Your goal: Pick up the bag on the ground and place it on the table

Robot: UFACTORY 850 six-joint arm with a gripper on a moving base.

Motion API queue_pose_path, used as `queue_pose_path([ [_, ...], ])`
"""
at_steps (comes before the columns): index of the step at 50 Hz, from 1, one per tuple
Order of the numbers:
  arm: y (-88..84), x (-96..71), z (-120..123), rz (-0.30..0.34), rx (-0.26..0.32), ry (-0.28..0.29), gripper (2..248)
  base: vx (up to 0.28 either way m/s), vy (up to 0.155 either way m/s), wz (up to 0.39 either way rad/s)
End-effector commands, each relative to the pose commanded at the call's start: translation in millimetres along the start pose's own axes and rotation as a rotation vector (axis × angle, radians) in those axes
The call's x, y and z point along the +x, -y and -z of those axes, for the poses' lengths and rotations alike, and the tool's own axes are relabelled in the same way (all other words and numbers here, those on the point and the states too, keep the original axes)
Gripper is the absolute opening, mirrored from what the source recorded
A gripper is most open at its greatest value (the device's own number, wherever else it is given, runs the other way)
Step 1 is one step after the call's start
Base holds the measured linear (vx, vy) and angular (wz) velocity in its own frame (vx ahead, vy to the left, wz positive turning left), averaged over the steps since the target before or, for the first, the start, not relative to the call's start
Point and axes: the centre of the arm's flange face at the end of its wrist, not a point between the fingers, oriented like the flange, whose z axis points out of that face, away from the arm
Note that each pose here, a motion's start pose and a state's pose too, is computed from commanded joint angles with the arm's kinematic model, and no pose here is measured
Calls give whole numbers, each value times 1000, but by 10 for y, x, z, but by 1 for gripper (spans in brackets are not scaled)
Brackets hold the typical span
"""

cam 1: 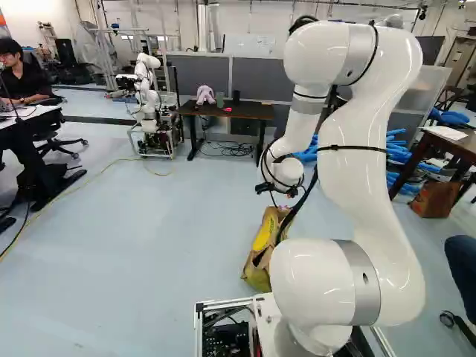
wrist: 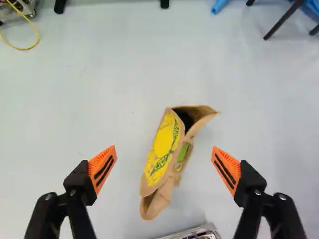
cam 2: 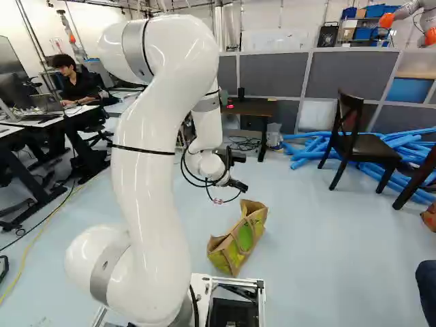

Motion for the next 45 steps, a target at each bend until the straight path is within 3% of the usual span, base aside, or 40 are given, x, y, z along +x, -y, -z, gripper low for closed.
queue_pose_path([
  [45, -7, 101, -933, -103, -41, 173, 247, 0, 0, 0],
])
